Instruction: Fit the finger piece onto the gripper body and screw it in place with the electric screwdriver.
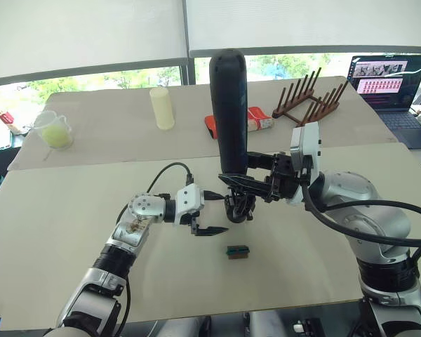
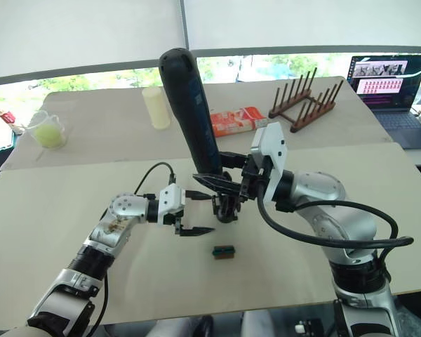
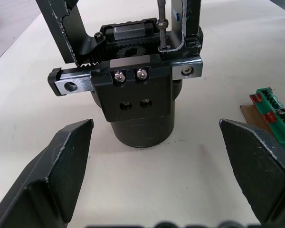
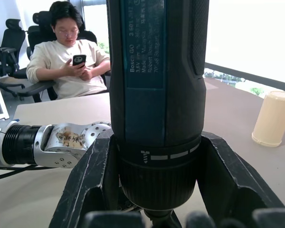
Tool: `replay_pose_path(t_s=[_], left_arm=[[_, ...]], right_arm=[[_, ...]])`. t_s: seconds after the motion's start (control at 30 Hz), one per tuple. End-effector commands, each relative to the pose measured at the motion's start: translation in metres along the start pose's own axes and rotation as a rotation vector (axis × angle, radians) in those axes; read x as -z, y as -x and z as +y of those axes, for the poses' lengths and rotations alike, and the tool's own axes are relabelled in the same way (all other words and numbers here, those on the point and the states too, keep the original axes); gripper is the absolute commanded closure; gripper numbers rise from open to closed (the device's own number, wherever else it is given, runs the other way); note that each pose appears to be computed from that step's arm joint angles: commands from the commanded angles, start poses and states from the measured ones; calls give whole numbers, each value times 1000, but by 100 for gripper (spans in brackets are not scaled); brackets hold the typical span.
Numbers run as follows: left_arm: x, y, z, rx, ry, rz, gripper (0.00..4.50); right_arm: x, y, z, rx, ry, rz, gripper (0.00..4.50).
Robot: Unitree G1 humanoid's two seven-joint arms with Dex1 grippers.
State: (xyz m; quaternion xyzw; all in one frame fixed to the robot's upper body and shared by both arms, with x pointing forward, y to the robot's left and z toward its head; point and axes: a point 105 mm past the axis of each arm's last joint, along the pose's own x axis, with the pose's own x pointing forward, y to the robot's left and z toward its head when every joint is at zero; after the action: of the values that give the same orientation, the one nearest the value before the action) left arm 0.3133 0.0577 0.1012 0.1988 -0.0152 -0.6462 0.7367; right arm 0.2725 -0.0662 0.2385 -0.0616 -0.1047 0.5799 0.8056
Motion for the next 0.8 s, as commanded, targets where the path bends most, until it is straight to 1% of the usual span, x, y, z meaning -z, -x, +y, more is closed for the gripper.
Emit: replay_pose_path(t_s=[0.03,0.8], left_arm=[[-10,-3,6,-4,-36,-20,0],[-10,-6,4,4,-36,-23,0]], right_arm=[[-18,0,5,-18,65,-53,260],[-18,2,3,-13,79,-47,260]])
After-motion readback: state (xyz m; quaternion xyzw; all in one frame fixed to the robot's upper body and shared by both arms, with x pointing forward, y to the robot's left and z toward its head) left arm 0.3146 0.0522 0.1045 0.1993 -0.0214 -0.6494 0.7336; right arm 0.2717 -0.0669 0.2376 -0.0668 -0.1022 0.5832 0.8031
